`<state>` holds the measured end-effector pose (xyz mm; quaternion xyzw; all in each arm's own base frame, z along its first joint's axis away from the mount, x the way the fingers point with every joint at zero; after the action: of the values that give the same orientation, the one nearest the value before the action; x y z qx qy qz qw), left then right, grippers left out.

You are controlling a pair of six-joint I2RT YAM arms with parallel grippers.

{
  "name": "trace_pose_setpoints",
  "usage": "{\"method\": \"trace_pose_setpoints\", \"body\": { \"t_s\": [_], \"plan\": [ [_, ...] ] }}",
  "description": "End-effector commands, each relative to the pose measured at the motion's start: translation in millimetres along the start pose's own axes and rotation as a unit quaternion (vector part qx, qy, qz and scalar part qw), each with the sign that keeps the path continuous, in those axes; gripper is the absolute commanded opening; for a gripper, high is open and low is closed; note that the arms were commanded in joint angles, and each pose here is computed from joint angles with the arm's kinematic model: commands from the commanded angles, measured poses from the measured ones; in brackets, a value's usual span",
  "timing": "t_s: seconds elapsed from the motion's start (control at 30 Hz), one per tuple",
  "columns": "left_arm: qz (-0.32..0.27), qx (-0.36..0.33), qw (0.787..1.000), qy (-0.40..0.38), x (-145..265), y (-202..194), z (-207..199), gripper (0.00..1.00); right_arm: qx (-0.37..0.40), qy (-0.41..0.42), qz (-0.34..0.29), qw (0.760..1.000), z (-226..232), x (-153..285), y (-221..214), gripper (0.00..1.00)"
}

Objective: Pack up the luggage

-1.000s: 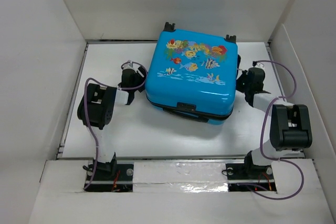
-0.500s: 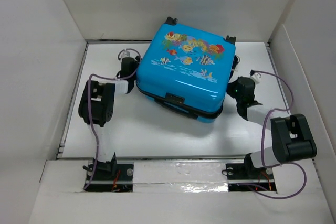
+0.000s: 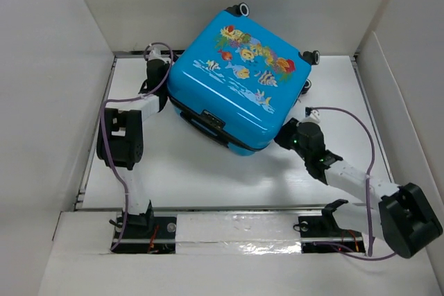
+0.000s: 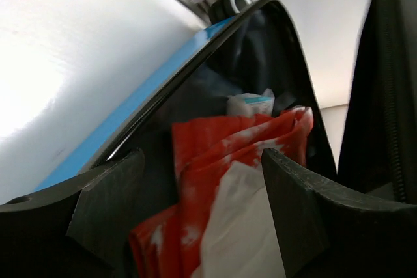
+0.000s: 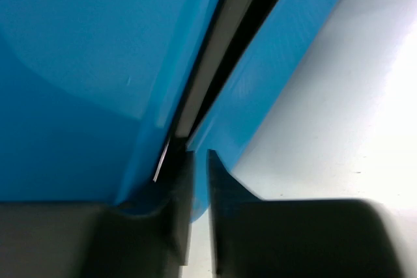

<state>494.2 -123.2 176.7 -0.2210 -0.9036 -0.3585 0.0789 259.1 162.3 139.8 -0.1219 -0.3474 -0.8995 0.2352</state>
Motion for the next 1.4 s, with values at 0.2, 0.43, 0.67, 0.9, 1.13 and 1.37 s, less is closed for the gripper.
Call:
{"method": "trace_pose_setpoints", "body": {
  "t_s": [0.2,0.43,0.67,0.9,1.13,1.37],
  "plan": [
    [0.000,0.021,0.998,0.054,0.3,27.9,51.1,0.71,0.061,0.093,-0.025,0.993,29.7,24.2,41.6,0.29],
    [0.035,-0.007,0.998,0.058,-18.3,29.3,48.8,0.72,0.069,0.102,0.003,0.992,33.0,19.0,36.6,0.30],
    [0.040,-0.058,0.975,0.211,-25.2,31.4,100.4,0.72,0.075,0.104,-0.009,0.992,32.7,29.1,39.3,0.32],
    [-0.102,-0.124,0.919,0.360,28.0,88.1,99.9,0.72,0.081,0.103,-0.030,0.991,32.1,39.8,44.5,0.32],
    [-0.165,-0.127,0.953,0.219,54.0,117.5,30.7,0.71,0.087,0.107,-0.040,0.990,33.5,39.9,49.3,0.31],
    [-0.108,-0.110,0.964,0.218,30.3,124.0,38.2,0.61,0.089,0.101,-0.036,0.990,28.0,41.3,49.5,0.31]
  ]
}}
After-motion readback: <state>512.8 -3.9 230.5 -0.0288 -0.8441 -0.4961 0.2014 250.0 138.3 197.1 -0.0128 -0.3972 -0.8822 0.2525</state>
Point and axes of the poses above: each gripper's point midway between its finger pads, its own x axis back along the fingers, its own z axis along the line the jaws close on, y = z × x, the point moved 6 cm from there along x, back along the fingers, and after that the axes turned 7 degrees about -x, right-handed, at the moved point
